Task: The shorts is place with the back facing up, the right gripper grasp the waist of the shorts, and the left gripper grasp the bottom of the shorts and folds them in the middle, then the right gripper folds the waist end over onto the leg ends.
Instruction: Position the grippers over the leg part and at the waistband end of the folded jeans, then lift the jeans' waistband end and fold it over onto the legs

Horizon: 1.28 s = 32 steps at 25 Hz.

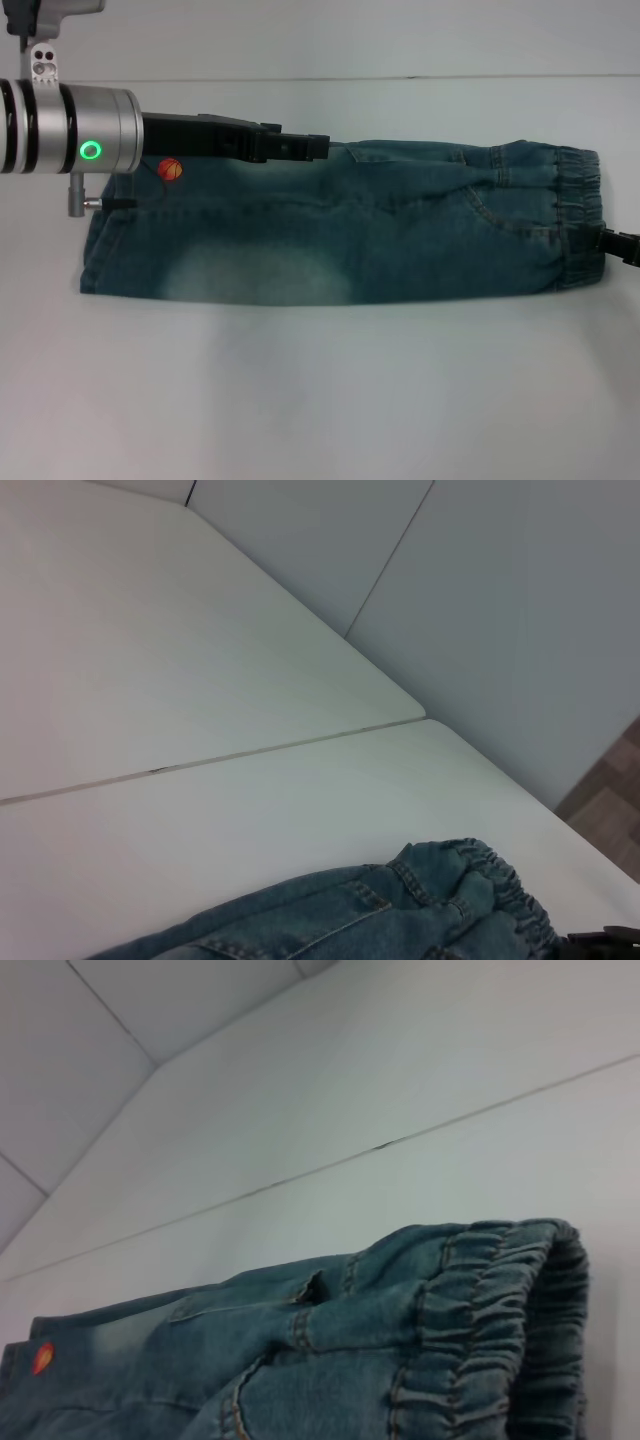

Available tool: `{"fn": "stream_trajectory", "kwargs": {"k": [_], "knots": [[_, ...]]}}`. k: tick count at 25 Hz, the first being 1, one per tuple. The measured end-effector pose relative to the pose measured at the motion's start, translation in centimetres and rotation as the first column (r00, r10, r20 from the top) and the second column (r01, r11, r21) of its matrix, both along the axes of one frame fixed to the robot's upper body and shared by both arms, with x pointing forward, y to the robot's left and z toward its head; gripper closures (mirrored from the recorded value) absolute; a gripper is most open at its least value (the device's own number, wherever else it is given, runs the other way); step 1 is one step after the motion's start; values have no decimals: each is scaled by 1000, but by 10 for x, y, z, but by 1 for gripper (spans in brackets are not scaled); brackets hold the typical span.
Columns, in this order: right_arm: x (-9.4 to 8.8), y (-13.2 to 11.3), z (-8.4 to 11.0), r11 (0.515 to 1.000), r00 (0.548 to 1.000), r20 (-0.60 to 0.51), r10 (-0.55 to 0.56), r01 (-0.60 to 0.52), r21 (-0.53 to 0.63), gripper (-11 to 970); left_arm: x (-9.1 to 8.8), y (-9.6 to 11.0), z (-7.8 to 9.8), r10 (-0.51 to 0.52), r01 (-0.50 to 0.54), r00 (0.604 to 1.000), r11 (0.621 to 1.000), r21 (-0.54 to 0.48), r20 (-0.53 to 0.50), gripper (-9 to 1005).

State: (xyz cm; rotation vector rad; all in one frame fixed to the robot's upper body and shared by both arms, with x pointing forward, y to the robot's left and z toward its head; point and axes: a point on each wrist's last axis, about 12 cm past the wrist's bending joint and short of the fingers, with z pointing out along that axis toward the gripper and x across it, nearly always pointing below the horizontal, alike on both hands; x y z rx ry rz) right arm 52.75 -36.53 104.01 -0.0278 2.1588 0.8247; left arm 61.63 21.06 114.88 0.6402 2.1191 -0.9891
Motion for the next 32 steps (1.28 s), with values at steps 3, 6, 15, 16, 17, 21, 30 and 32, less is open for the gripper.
{"fn": "stream_trajectory", "kwargs": {"k": [3, 6, 15, 16, 17, 21, 30, 32], "knots": [[0, 0, 0, 1000, 1000, -2, -2, 2, -4, 678, 0, 0, 0, -1, 1, 1000, 1000, 0, 1, 106], [1, 1, 0, 1000, 1000, -3, 8, -8, -8, 795, 0, -1, 1, -2, 2, 1000, 1000, 0, 2, 106], [4, 2, 3, 1000, 1000, 9, 7, -7, -9, 916, 1, -2, 1, -4, 4, 1000, 1000, -1, 0, 105], [4, 1, 3, 1000, 1000, 13, 2, -2, -8, 916, 1, -2, 1, -6, 6, 1000, 1000, -1, -4, 105], [4, 0, 4, 1000, 1000, 17, -3, 3, -7, 916, 0, -3, 1, -9, 9, 1000, 1000, 0, -8, 105], [3, -1, 5, 1000, 1000, 24, -6, 7, -4, 916, 0, -10, -1, -18, 19, 999, 1000, 12, -29, 105], [6, -2, 17, 1000, 998, 60, 15, -15, 6, 916, 3, -42, -21, -36, 38, 998, 998, 46, -56, 105], [6, -1, 18, 1000, 998, 63, 21, -22, 12, 916, 3, -50, -22, -50, 53, 998, 997, 54, -48, 114]]}}
